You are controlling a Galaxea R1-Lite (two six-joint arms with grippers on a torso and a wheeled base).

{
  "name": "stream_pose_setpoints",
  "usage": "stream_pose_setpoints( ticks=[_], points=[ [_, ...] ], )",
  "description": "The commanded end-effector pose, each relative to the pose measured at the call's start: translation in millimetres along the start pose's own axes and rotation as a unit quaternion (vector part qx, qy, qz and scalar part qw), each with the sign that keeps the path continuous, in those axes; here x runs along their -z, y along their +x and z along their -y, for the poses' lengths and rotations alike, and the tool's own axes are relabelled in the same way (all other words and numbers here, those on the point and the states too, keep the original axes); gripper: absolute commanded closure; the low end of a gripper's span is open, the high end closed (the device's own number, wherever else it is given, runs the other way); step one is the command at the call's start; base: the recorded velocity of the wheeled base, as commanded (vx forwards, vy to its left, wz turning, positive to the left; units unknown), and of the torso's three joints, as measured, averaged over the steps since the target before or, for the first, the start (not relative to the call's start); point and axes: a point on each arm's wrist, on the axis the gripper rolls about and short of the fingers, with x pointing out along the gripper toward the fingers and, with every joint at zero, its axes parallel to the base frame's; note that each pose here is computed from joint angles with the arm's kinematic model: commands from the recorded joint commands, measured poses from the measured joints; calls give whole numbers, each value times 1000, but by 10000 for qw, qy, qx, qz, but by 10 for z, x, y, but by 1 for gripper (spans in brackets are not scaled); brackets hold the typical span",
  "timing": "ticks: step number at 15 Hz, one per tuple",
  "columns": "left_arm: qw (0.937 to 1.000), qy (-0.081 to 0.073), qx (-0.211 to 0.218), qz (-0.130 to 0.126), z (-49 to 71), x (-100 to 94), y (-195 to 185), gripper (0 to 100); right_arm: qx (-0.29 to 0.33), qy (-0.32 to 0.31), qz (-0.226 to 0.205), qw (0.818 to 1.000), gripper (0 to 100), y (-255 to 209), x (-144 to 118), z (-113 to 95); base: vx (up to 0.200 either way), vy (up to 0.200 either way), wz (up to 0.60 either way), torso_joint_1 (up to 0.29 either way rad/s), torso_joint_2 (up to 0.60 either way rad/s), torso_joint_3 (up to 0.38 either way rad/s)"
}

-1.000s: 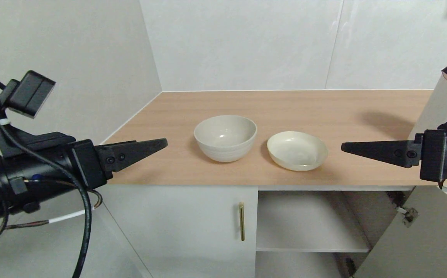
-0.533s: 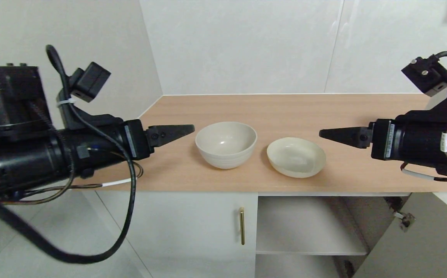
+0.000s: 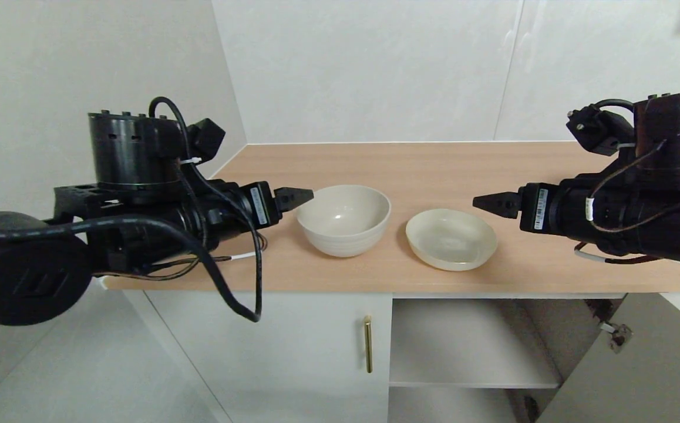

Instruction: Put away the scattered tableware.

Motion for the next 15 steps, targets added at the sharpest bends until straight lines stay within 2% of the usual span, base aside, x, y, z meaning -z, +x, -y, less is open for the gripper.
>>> stream_pose_setpoints(
  ticks=[1, 3, 9, 10, 11, 15],
  points=[
    [9995, 36, -212, -234, 23, 177, 269, 0, 8, -3, -33, 10000, 0, 26, 12, -2, 0, 0, 0, 0, 0, 0],
    [9993, 66, -227, -293, 62, 266, 370, 0, 13, -2, -23, 10000, 0, 17, 11, 0, 0, 0, 0, 0, 0, 0],
    [9993, 60, -186, -310, 82, 274, 365, 0, 13, -2, -23, 10000, 0, -2, 11, 3, 0, 0, 0, 0, 0, 0],
    [9994, 13, -181, -295, 85, 266, 356, 100, 13, -2, -23, 10000, 0, -2, 11, 3, 0, 0, 0, 0, 0, 0],
    [9995, -34, -166, -276, 89, 257, 352, 100, 11, -1, -16, 10000, 0, -7, 8, 3, 0, 0, 0, 0, 0, 0],
    [9997, -46, -132, -199, 101, 229, 331, 100, 6, 2, -2, 10000, 0, -22, 1, 4, 0, 0, 0, 0, 0, 0]
  ],
)
